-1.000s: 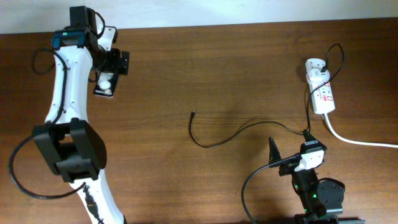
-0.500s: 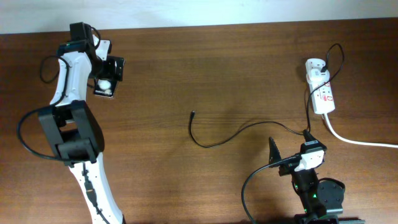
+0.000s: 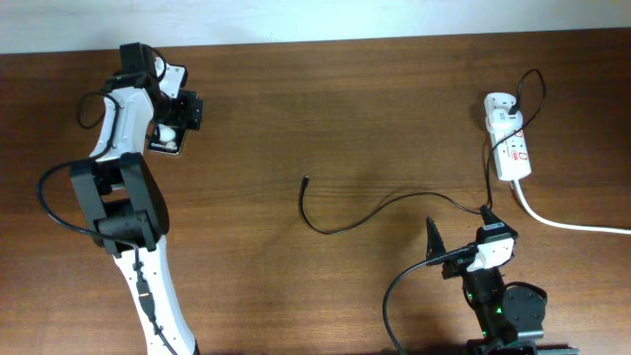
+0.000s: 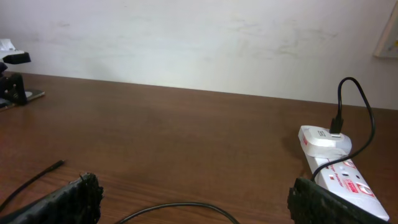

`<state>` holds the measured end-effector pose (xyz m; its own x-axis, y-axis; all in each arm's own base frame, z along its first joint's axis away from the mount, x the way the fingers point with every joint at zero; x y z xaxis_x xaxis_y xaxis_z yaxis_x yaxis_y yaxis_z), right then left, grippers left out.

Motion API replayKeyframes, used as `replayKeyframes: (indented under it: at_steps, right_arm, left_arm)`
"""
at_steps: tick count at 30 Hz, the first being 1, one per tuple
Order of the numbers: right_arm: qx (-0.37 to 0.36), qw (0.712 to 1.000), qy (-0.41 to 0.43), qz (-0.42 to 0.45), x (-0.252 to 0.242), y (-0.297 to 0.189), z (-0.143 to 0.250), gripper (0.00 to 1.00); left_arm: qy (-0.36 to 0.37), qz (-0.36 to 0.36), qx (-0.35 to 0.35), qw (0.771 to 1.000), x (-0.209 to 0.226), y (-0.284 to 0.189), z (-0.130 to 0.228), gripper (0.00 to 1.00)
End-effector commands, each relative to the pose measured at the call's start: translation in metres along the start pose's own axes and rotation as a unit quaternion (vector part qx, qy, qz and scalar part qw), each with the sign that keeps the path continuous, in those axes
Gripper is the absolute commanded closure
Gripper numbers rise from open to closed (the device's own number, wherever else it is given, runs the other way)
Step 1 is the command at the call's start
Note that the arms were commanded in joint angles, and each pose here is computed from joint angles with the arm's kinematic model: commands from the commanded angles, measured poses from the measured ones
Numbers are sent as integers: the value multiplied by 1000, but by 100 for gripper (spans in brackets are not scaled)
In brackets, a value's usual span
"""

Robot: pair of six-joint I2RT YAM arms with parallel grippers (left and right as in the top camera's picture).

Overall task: Plug charger to phone and switch on socket
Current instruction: 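Lower the left gripper and grasp the black phone lengthwise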

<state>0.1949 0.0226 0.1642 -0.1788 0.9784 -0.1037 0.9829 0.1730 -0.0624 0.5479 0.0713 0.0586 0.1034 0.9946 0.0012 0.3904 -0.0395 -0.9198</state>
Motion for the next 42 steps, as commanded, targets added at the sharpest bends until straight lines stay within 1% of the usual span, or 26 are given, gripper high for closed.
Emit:
replayKeyframes:
  at_steps: [1, 8, 10, 14, 18, 21, 22, 23, 25, 26, 31, 33, 36, 38, 40, 42]
  right_arm:
    - [0, 1000, 4, 2, 0, 0, 2, 1]
    - [0, 1000, 4, 2, 0, 0, 2, 1]
    - [0, 1000, 4, 2, 0, 0, 2, 1]
    - [0, 1000, 4, 2, 0, 0, 2, 1]
    - [0, 1000, 4, 2, 0, 0, 2, 1]
    - [0, 1000, 4, 2, 0, 0, 2, 1]
    - [0, 1000, 4, 2, 0, 0, 2, 1]
    - [0, 1000, 4, 2, 0, 0, 2, 1]
    - [0, 1000, 4, 2, 0, 0, 2, 1]
    - [0, 1000, 4, 2, 0, 0, 2, 1]
    - [0, 1000, 4, 2, 0, 0, 2, 1]
    - [0, 1000, 4, 2, 0, 0, 2, 1]
    - [0, 1000, 4, 2, 0, 0, 2, 1]
    - [0, 1000, 4, 2, 0, 0, 2, 1]
    - [0, 1000, 4, 2, 0, 0, 2, 1]
    - [0, 1000, 4, 2, 0, 0, 2, 1]
  left_arm:
    - [3, 5, 1, 1000, 1, 11, 1, 1]
    - [8, 2, -1, 1000, 5, 11, 1, 1]
    - [6, -12, 5, 1000, 11, 11, 4, 1]
    - [-4, -9, 27, 1000, 16, 10, 14, 1]
    - [-7, -1, 49, 999, 15, 9, 23, 9]
    - [-7, 1, 49, 999, 14, 9, 23, 14]
    - [-7, 5, 48, 999, 13, 9, 23, 16]
    - [-7, 7, 47, 999, 13, 9, 23, 22]
    - [-8, 14, 46, 999, 11, 9, 22, 23]
    - [-10, 16, 46, 999, 10, 9, 22, 25]
    - [-51, 14, 48, 997, 10, 9, 23, 31]
    - [-78, 14, 56, 995, 9, 9, 26, 30]
    - [-112, 17, 81, 990, 4, 8, 34, 30]
    - [-135, 18, 101, 985, 2, 6, 42, 32]
    - [-139, 21, 126, 982, -5, 4, 50, 34]
    - [-154, 24, 156, 975, -15, 2, 59, 33]
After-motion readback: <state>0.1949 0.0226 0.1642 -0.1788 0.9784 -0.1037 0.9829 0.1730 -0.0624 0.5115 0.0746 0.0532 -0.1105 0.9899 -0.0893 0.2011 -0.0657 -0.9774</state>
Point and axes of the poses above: each gripper's point midway between its finger pads, its own y axis out along the fingers, its own x axis along the line the jaws close on, z = x × y, the point moved 5 cm from there along -y, back along the fingers, and after that the axes turned 5 degrees about -y, right-handed, at the moved point
